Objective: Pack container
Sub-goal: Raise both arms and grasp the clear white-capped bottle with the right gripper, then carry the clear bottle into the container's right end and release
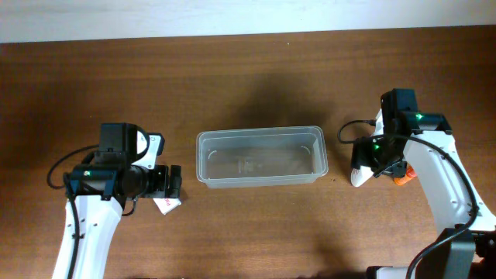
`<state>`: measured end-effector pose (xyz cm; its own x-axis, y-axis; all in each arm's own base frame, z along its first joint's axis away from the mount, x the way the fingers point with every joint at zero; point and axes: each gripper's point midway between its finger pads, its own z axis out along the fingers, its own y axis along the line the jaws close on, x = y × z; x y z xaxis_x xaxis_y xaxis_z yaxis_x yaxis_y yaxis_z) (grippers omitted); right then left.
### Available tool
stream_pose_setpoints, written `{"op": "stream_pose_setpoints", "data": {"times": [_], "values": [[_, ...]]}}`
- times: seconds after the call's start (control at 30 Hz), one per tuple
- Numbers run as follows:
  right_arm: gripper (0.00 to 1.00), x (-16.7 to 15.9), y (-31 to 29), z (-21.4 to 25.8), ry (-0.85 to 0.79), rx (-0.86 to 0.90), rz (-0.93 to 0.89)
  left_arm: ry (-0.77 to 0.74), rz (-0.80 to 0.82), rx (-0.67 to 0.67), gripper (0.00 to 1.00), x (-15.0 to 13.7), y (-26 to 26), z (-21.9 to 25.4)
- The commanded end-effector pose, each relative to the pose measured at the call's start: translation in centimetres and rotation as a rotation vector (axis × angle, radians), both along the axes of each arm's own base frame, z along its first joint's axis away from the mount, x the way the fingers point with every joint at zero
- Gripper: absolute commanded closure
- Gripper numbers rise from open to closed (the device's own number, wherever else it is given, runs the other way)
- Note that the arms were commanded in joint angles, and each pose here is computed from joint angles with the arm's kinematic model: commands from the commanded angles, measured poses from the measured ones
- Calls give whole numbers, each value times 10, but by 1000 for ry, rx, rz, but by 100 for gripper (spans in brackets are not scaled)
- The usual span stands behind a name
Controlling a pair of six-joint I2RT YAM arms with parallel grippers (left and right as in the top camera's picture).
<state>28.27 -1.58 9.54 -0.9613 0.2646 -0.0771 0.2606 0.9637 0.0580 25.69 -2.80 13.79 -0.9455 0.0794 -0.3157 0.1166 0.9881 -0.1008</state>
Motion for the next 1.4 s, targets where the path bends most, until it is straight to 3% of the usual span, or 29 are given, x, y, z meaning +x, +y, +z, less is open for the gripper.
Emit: {"op": "stream_pose_setpoints", "data": {"times": [0.0, 0.13, 0.23, 0.33, 0.43, 0.7, 0.83, 1.1, 1.37], "values": [[33, 5, -1, 12, -43, -1, -9, -13, 6, -20, 1, 4, -2, 6], [41, 5, -1, 18, -65, -2, -10, -13, 6, -20, 1, 4, -2, 6], [58, 5, -1, 21, -78, -4, -9, -14, 7, -21, 1, 4, -2, 6], [62, 5, -1, 23, -86, -5, -9, -14, 6, -20, 1, 4, -2, 6], [80, 5, -1, 24, -87, -5, -9, -14, 7, -21, 1, 4, -3, 6], [84, 7, -1, 28, -95, -5, -9, -15, 7, -21, 1, 4, -3, 6], [84, 12, -1, 55, -129, -6, -3, -16, 6, -21, 1, 5, -3, 6], [84, 15, 49, 148, -312, 27, 202, -16, 6, -21, 1, 5, -2, 6], [84, 17, 116, 154, -365, 57, 386, -16, 6, -21, 1, 5, -3, 6]]}}
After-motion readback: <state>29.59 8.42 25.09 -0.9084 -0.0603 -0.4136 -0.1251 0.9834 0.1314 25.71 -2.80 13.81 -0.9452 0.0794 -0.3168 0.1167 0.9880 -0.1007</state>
